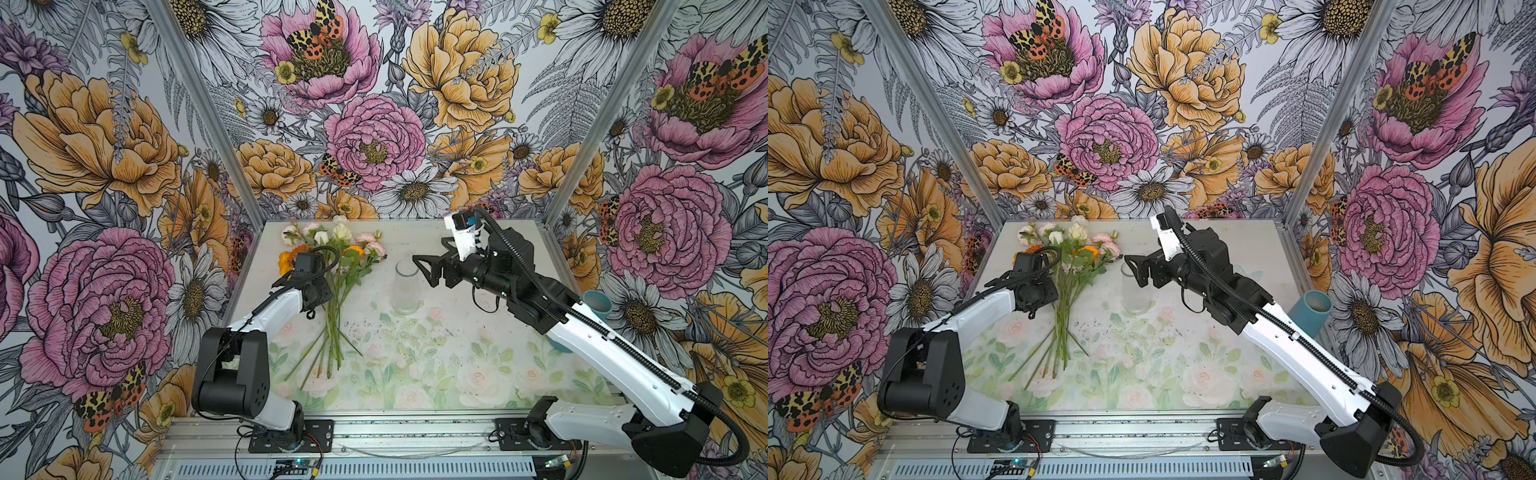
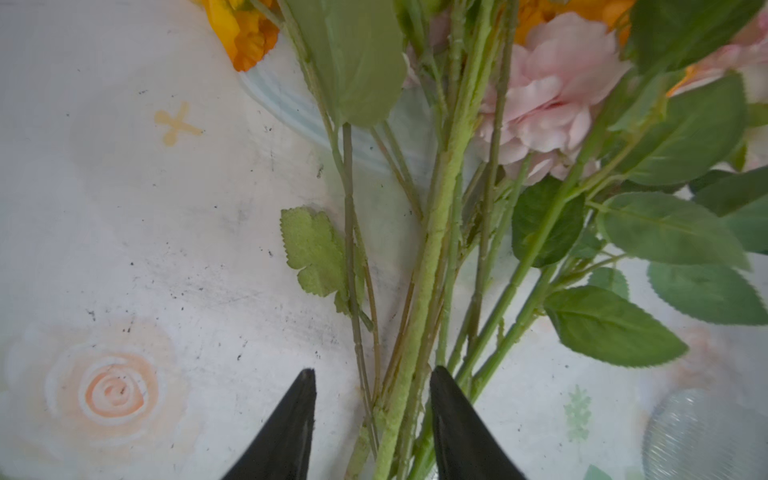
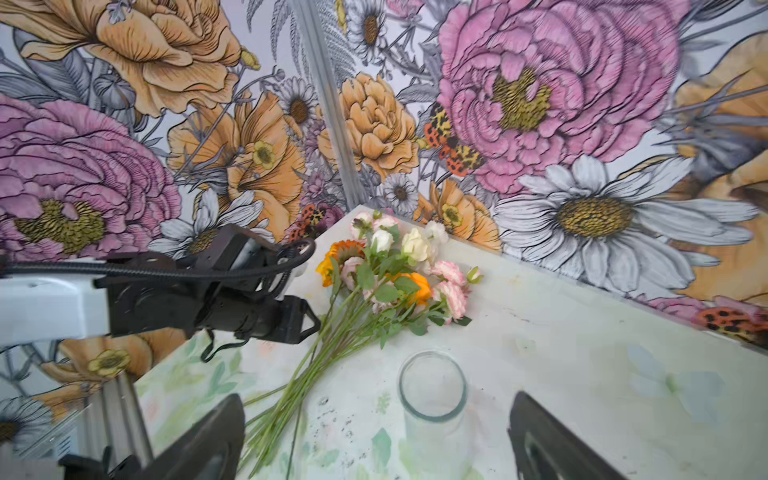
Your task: Arrange the flowers into the vase
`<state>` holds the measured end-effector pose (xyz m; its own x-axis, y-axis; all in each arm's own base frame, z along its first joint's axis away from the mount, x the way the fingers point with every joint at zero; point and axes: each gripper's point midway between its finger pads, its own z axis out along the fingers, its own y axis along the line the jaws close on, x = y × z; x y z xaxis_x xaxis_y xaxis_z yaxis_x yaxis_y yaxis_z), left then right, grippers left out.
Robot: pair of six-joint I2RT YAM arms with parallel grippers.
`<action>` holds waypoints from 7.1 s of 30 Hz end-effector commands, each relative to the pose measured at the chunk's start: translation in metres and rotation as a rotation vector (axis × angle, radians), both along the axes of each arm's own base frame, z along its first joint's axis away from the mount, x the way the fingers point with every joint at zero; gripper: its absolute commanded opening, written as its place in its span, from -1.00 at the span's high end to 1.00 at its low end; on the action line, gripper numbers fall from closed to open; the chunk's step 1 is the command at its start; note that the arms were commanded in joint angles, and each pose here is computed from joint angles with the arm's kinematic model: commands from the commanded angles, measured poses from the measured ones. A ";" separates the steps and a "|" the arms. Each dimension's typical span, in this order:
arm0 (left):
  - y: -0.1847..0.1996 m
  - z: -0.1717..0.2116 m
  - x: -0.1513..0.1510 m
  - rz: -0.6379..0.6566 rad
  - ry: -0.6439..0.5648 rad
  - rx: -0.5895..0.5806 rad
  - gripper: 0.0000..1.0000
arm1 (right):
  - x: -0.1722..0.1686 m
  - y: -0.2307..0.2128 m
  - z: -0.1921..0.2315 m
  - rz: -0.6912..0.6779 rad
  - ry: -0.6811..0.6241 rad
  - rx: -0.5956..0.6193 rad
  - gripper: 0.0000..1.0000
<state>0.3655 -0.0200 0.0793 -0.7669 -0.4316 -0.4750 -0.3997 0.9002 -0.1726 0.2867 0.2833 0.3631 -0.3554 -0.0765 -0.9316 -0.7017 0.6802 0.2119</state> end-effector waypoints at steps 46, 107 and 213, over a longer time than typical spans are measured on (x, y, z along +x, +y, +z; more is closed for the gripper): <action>0.013 0.037 0.004 -0.036 -0.032 0.153 1.00 | -0.042 0.077 -0.085 0.192 0.241 -0.127 -0.99; -0.189 0.331 -0.064 -0.755 -1.056 -0.280 1.00 | 0.034 0.099 0.053 0.216 0.060 0.214 -0.93; -0.204 0.235 -0.105 -0.865 -0.761 -0.326 -0.97 | 0.117 0.046 -0.070 -0.161 -0.138 0.219 1.00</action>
<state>0.2656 -0.2195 0.3044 -0.4291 -0.0866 -0.8991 0.6017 0.7150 -0.3560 0.4046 0.3230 0.2966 -0.2358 0.1618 -0.9582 -0.6021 0.7497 0.2747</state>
